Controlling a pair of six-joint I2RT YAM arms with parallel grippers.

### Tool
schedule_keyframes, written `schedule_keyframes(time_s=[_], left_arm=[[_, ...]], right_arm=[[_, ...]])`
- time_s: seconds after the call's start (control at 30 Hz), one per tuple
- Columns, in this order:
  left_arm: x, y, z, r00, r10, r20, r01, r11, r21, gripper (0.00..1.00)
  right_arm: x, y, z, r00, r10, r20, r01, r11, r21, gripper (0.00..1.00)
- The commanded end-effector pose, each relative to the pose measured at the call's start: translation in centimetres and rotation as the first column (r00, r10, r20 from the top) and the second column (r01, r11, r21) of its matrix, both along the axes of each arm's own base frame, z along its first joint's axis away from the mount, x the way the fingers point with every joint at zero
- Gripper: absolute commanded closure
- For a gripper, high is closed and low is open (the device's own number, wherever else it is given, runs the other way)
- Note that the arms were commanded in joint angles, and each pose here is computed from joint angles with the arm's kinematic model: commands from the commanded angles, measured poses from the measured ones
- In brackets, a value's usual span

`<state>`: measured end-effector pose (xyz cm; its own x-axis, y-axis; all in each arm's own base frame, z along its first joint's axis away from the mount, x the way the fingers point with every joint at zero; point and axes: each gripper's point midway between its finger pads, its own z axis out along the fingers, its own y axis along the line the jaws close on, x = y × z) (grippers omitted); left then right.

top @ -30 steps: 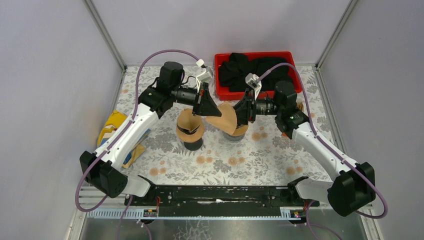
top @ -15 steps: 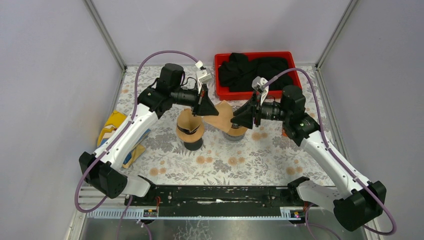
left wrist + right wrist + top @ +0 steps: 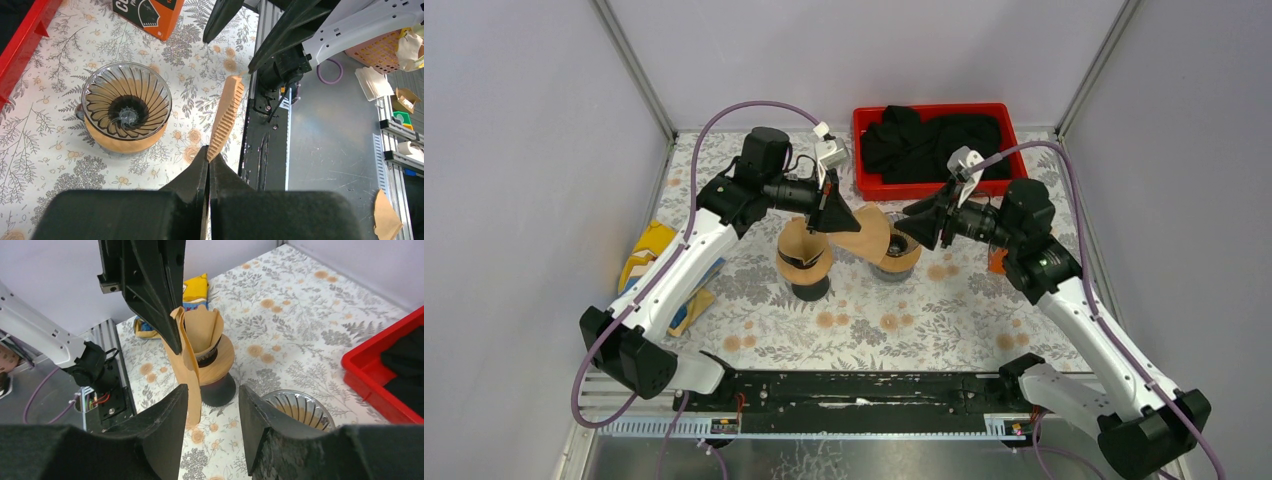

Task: Place the coffee filter in the dripper
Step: Place the coffee filter in the coffee dripper.

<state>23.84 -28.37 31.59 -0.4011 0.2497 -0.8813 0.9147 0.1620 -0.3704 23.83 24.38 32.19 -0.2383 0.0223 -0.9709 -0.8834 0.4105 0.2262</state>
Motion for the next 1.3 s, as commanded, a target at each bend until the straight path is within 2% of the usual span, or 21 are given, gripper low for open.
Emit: schedule_keyframes(time_s=[0.0, 0.23, 1.27], left_arm=[[-0.3, 0.2, 1.4, 0.999, -0.017, 0.032, 0.018, 1.000, -0.019, 0.98], [-1.1, -0.1, 1.5, 0.998, -0.066, 0.023, 0.067, 0.997, -0.039, 0.96], [-1.0, -0.4, 1.1, 0.998, -0.069, 0.005, 0.069, 0.997, -0.032, 0.96]], right_arm=[[0.5, -0.4, 2.3, 0.994, -0.048, 0.095, 0.046, 0.999, 0.027, 0.51], [0.9, 0.6, 2.3, 0.996, 0.002, 0.084, -0.006, 0.999, 0.043, 0.50], [-0.8, 1.6, 4.2, 0.986, 0.121, 0.117, -0.133, 0.986, 0.097, 0.50]])
